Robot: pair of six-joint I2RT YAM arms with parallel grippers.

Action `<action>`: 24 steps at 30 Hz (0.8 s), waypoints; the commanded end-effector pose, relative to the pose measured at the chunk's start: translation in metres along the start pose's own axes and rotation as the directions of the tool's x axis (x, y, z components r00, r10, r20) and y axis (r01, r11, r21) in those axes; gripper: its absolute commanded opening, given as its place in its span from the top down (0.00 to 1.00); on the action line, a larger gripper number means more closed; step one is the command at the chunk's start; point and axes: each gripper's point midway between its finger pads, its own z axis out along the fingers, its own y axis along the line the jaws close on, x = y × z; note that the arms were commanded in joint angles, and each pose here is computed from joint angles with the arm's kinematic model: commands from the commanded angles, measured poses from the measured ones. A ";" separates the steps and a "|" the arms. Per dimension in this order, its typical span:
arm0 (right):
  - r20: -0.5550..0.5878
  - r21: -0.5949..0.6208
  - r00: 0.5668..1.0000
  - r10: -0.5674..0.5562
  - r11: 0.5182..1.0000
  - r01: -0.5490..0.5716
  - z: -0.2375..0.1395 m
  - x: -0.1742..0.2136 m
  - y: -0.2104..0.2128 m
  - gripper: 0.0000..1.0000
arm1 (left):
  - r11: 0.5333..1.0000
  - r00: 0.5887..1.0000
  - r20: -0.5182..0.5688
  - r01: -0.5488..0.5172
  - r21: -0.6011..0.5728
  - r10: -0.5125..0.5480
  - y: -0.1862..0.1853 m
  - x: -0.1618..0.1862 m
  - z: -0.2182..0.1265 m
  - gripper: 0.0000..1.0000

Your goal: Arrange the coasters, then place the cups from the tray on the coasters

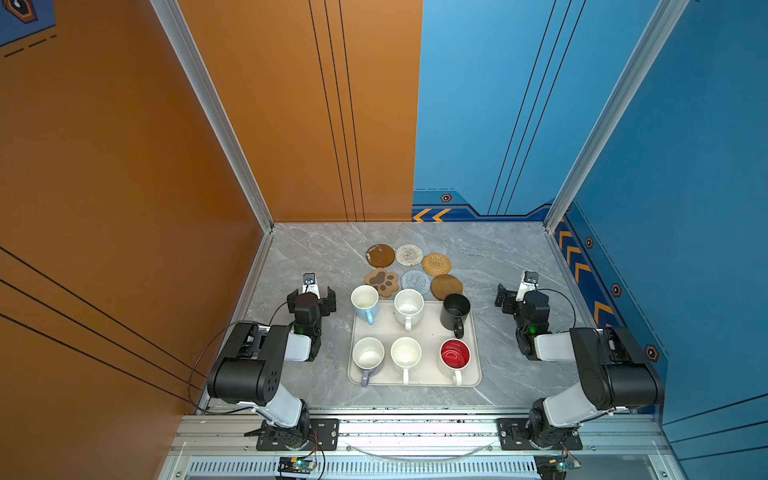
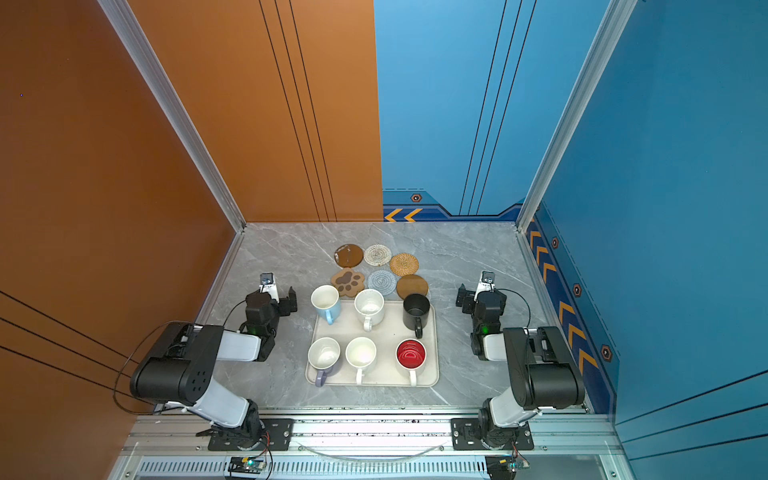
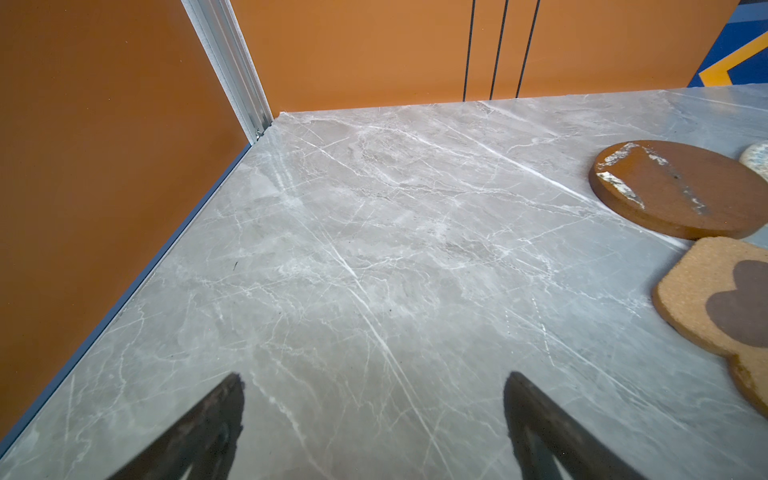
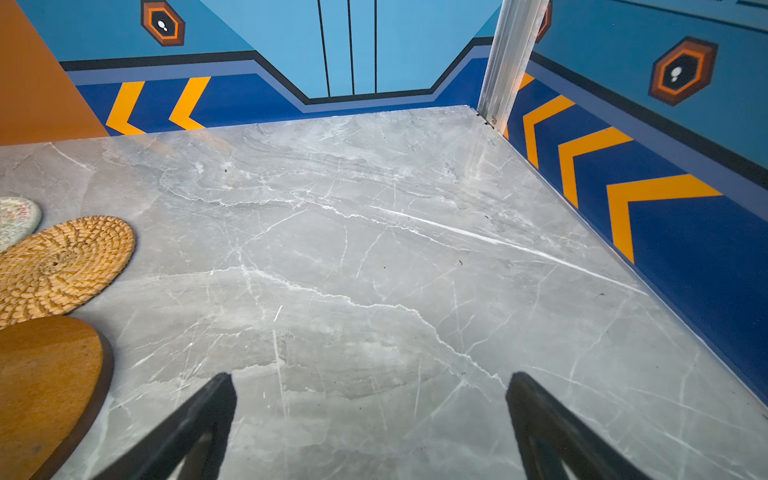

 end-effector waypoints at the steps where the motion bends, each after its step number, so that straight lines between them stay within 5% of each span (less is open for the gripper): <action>1: 0.007 -0.020 1.000 -0.014 1.000 0.014 0.003 -0.006 0.006 0.00 | 1.000 1.000 0.018 -0.004 0.020 0.004 -0.003 -0.009 0.001 0.02; 13: 0.003 0.030 1.000 0.011 0.999 -0.011 -0.024 -0.051 -0.001 0.00 | 0.998 0.997 0.055 -0.044 -0.043 0.046 -0.003 -0.062 -0.032 0.02; 24: -0.184 -0.100 0.983 0.024 0.994 -0.043 -0.040 -0.104 0.029 0.03 | 0.984 0.992 -0.085 0.101 0.144 -0.089 -0.033 -0.102 -0.072 0.02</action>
